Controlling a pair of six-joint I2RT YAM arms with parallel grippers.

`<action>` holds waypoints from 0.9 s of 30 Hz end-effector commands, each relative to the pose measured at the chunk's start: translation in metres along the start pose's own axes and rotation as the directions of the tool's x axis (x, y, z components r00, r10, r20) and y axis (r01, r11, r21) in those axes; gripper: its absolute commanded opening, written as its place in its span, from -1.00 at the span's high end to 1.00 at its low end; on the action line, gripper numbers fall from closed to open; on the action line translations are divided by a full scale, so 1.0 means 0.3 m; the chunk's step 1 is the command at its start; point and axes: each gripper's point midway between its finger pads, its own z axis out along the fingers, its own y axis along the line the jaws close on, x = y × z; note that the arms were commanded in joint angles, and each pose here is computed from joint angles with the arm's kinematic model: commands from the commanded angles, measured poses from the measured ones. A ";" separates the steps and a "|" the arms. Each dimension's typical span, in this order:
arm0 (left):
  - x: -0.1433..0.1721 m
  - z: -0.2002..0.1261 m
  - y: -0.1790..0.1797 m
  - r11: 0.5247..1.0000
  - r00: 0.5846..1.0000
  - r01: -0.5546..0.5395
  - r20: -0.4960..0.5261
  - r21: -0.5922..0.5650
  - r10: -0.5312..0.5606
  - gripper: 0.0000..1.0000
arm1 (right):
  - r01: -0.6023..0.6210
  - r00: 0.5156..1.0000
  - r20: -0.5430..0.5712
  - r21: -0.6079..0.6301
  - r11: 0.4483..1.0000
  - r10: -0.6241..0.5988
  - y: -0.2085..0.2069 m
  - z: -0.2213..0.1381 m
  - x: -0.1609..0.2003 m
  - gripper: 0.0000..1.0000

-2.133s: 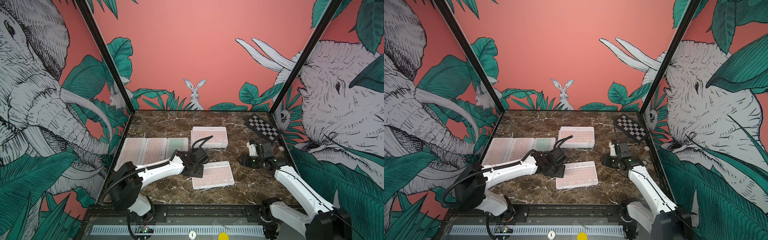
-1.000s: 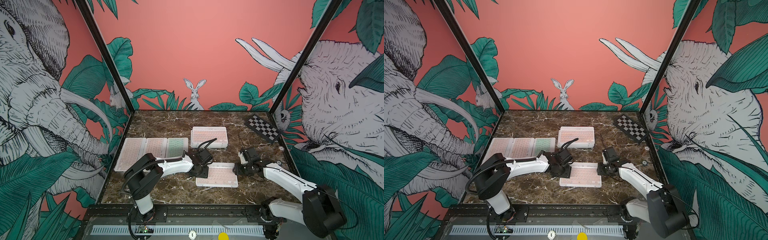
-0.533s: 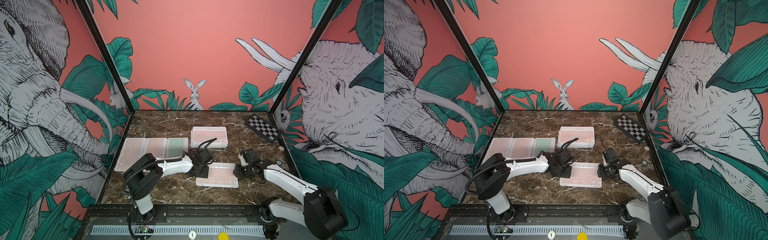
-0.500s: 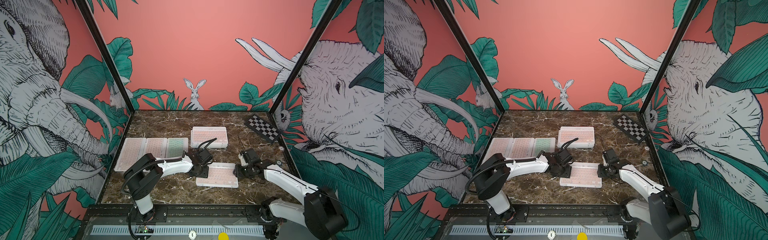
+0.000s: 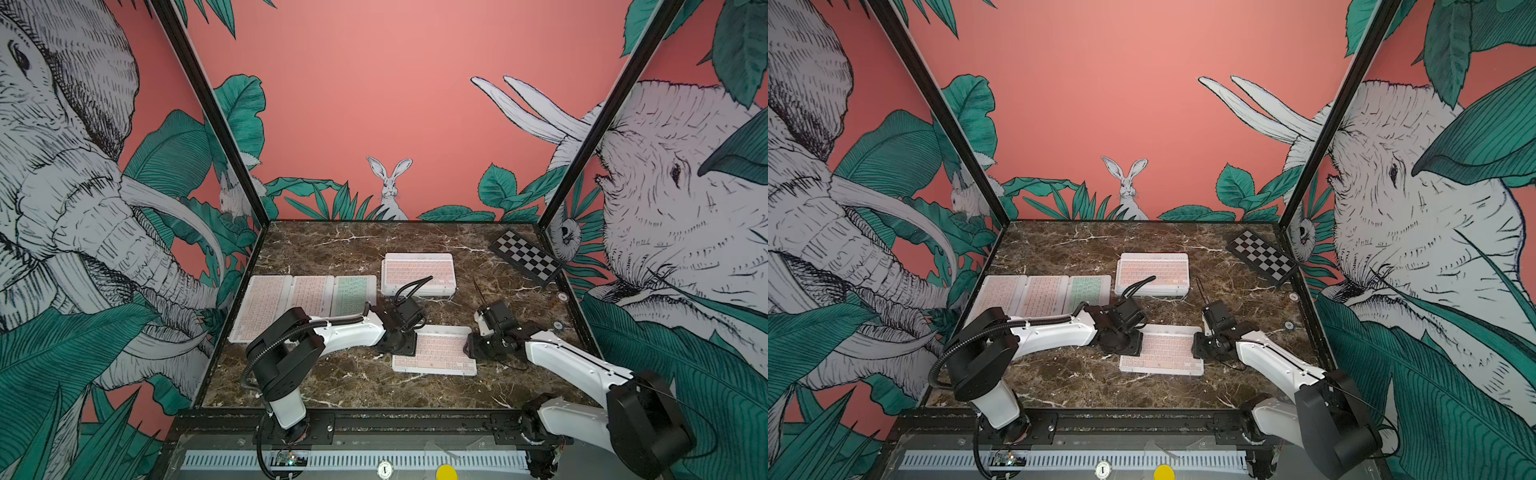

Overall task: Stack the numeric keypads
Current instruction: Pick up the numeric keypad from the center of the board.

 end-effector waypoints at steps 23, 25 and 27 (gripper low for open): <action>0.063 0.057 0.008 1.000 0.997 0.022 -0.070 0.020 -0.021 -0.32 | -0.051 0.999 0.000 -0.213 0.976 0.052 0.117 0.014 -0.022 0.00; 0.065 0.061 0.008 1.000 0.997 0.019 -0.072 0.020 -0.017 -0.32 | -0.067 0.998 0.004 -0.258 0.964 0.070 0.126 0.006 -0.030 0.00; 0.068 0.067 0.009 1.000 0.997 0.017 -0.075 0.019 -0.015 -0.31 | -0.095 0.995 0.010 -0.310 0.946 0.104 0.127 -0.005 -0.044 0.00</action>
